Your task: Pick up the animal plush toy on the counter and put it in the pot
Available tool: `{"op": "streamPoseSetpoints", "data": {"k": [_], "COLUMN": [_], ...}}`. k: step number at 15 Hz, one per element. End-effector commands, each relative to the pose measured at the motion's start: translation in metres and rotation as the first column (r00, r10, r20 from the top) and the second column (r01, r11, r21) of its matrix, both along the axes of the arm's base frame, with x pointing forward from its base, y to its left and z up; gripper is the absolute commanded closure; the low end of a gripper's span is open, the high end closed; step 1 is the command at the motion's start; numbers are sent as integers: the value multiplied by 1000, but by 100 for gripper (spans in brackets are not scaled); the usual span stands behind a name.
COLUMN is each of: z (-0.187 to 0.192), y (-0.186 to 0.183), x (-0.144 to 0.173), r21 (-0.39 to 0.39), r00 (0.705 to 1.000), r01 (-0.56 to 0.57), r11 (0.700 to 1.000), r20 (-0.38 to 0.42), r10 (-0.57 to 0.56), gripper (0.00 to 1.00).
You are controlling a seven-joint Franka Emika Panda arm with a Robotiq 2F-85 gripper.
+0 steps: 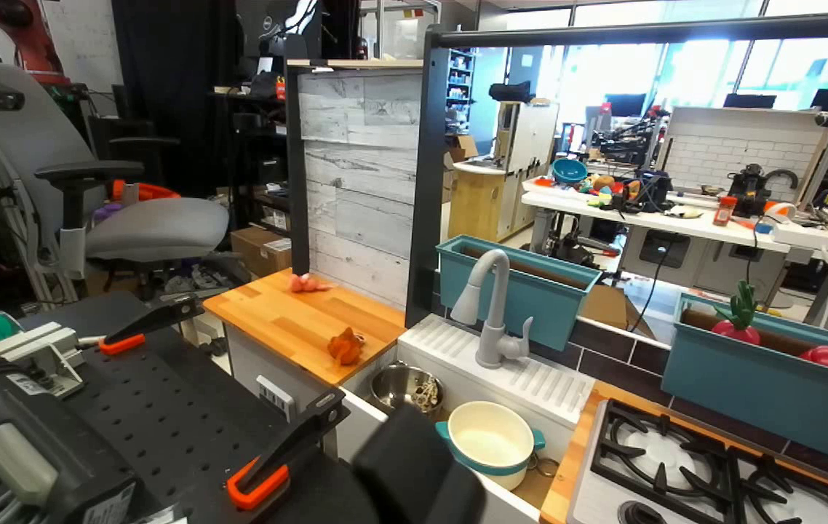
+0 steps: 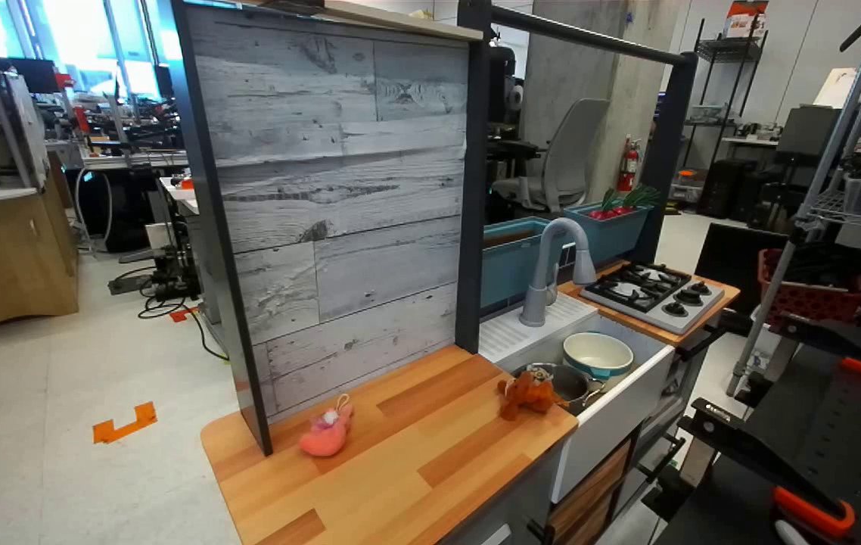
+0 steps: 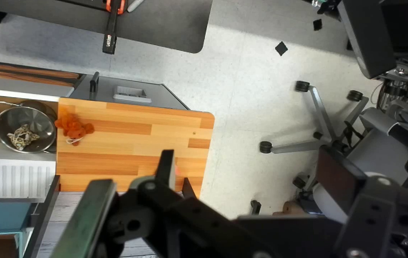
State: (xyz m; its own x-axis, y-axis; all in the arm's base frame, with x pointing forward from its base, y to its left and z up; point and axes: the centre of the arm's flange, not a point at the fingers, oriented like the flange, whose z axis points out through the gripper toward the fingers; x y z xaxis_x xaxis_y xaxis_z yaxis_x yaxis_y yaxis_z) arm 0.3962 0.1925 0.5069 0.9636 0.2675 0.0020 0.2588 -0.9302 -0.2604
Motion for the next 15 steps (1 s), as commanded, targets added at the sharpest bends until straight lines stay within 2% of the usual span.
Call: {"op": "streamPoseSetpoints", "data": {"k": [1,15], "z": [0,0], "y": [0,0], "x": [0,0], "r21": [0,0], "r00": [1000,1000], "r01": [0,0], "r11": [1000,1000], "r20": [0,0], "r10": [0,0], "gripper": [0,0]}}
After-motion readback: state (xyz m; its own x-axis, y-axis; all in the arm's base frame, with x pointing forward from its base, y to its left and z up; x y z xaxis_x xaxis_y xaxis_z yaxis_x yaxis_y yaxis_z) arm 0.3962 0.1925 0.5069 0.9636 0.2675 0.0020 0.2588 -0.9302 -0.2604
